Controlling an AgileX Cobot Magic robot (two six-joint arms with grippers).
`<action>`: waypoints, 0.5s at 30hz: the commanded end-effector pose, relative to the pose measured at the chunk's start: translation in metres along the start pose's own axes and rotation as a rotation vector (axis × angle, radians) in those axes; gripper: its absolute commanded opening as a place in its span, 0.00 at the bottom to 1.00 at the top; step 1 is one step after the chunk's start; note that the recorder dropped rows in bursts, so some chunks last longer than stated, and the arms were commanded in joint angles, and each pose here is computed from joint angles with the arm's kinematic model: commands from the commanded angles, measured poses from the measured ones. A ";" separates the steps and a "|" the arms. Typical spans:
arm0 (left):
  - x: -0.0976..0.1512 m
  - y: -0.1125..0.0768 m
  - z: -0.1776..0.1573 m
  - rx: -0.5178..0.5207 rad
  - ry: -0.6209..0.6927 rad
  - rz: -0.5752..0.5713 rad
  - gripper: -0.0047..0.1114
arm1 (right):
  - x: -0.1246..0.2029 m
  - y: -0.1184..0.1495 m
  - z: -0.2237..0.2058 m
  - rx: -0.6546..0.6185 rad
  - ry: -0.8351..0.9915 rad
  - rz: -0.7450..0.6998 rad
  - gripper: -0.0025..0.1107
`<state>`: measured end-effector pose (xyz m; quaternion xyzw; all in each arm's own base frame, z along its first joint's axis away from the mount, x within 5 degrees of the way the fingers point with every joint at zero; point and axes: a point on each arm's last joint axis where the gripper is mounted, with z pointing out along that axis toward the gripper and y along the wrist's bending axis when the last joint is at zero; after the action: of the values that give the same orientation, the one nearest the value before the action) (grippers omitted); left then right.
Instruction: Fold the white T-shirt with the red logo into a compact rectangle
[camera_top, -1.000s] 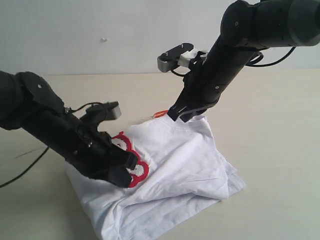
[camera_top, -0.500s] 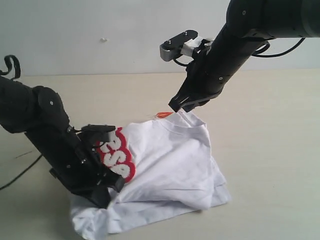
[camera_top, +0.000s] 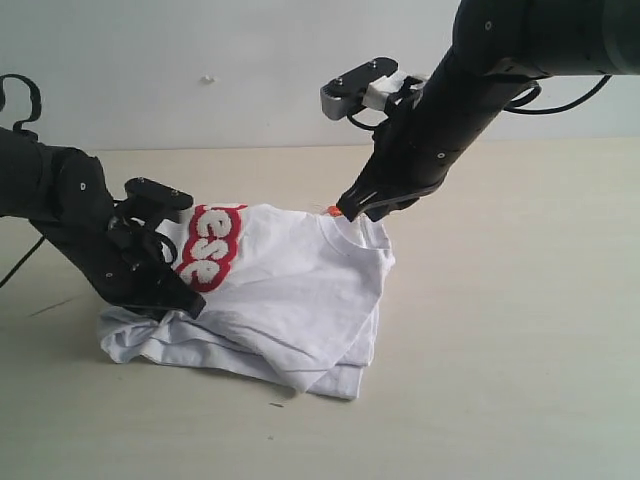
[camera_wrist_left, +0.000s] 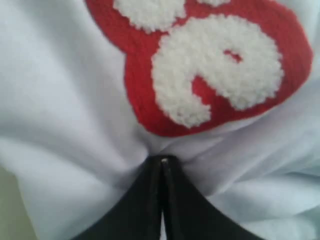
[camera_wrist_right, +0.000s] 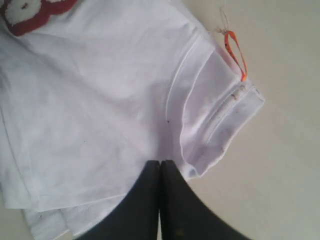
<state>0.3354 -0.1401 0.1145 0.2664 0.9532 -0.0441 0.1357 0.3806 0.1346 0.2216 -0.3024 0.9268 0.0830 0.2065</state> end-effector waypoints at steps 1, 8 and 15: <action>-0.001 -0.023 0.003 0.067 0.021 0.013 0.06 | -0.004 -0.001 -0.005 0.018 -0.031 0.014 0.02; 0.002 -0.036 0.004 0.088 0.059 0.049 0.06 | -0.003 -0.001 -0.005 0.018 -0.019 0.010 0.02; 0.006 -0.039 0.002 0.122 0.101 0.015 0.06 | -0.004 -0.001 -0.005 0.025 -0.033 0.010 0.02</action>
<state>0.3187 -0.1695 0.1154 0.2915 0.9477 -0.0759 0.1053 0.3816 0.1345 0.2219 -0.2935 0.9287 0.0823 0.2112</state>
